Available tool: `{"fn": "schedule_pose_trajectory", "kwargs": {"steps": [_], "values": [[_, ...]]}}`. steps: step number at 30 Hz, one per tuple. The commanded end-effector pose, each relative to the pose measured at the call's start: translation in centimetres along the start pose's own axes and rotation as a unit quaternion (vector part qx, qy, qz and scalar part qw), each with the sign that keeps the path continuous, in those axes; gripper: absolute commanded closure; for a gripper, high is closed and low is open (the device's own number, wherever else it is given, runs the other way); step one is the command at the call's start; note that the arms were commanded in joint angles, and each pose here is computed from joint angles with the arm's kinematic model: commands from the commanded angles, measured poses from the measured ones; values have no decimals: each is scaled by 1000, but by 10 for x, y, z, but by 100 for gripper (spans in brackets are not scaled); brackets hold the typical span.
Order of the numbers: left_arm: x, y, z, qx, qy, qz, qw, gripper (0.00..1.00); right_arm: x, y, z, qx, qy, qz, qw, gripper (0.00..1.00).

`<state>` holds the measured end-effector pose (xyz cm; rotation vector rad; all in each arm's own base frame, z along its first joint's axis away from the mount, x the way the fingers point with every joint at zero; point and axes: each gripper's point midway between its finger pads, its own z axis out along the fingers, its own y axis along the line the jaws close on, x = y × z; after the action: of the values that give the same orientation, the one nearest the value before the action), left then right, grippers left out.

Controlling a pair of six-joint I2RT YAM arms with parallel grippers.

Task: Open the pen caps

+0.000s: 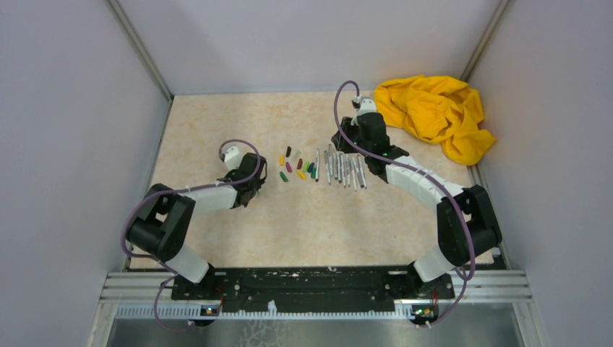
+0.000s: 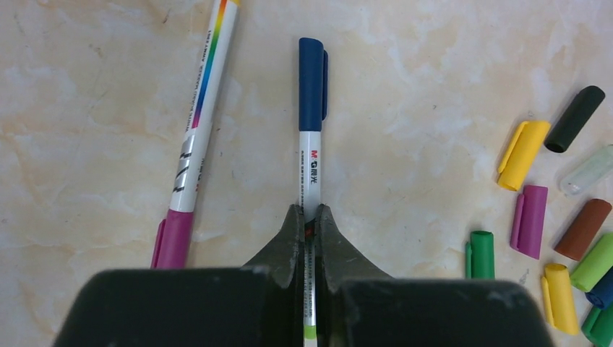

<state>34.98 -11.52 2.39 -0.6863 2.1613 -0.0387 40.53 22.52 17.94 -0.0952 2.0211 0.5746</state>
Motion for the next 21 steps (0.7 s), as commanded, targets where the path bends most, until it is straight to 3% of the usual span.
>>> {"fn": "schedule_pose_trajectory", "kwargs": {"steps": [1,4,7,15,18,21], "values": [[58,21,-4,3,105,45,994,100,-12,10,-2,-14,-22,0,1000,70],[45,-5,-12,63,92,49,993,100,-13,13,-3,-22,-21,-6,1000,70],[27,-44,-36,172,64,62,981,100,-15,23,-6,-49,-21,-11,999,70],[3,-116,-110,397,15,124,909,100,-12,53,-10,-139,-8,-4,990,66],[8,-129,-126,443,14,140,885,100,-7,63,-10,-172,0,7,985,66],[11,-136,-134,461,13,146,875,100,-1,70,-9,-196,9,22,980,65]]}}
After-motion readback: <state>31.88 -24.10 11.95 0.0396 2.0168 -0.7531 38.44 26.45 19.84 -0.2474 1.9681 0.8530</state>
